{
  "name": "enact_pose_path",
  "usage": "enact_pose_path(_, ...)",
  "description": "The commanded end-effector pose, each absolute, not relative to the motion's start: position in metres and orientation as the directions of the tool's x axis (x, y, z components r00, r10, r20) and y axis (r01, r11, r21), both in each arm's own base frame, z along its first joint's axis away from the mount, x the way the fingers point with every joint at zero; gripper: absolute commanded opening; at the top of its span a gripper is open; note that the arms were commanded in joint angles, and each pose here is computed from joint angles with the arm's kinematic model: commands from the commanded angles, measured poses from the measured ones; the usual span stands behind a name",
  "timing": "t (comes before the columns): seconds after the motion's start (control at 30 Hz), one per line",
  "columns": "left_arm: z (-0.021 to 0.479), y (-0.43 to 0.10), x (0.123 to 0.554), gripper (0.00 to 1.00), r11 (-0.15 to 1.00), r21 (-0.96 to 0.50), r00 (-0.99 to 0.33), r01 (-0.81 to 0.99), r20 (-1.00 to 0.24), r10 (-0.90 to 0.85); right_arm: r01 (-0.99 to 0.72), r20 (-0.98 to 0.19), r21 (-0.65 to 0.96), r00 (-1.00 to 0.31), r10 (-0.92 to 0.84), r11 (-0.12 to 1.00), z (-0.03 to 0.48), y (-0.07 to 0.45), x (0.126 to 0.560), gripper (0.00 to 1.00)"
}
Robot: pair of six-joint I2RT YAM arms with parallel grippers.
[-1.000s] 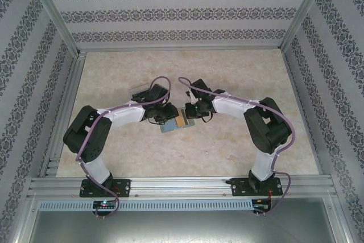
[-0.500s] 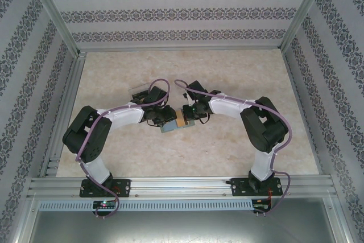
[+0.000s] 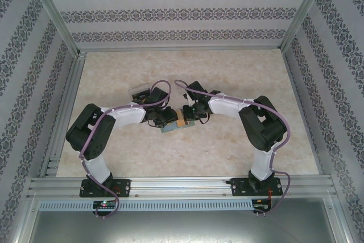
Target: Take the credit cards out of the card holder
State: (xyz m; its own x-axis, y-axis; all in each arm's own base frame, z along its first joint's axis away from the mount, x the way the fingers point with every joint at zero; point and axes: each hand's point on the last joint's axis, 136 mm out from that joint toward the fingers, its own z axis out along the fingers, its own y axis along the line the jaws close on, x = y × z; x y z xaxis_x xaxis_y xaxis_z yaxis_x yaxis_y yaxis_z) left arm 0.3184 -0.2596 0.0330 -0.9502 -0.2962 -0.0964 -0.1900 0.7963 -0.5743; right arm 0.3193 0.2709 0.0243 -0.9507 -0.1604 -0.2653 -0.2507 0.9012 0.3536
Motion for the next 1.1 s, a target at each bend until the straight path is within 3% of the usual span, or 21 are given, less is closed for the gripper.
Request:
enact_pose_path(0.0,0.033,-0.264,0.323,0.25,0.778,-0.599,-0.949,-0.189,-0.092,-0.302,-0.232,-0.211,0.330,-0.963,-0.168,0.915,0.005,0.261,0.309,0.04)
enact_pose_path(0.53,0.049,-0.275,0.332,0.23,0.766,-0.627,-0.950,-0.145,-0.127,-0.284,-0.230,-0.205,0.340,-0.964,-0.168,0.912,0.005,0.263,0.309,0.04)
enact_pose_path(1.07,0.010,-0.259,0.316,0.22,0.824,-0.513,-0.954,-0.241,-0.029,-0.297,-0.240,-0.209,0.356,-0.962,-0.174,0.903,0.008,0.268,0.309,0.04)
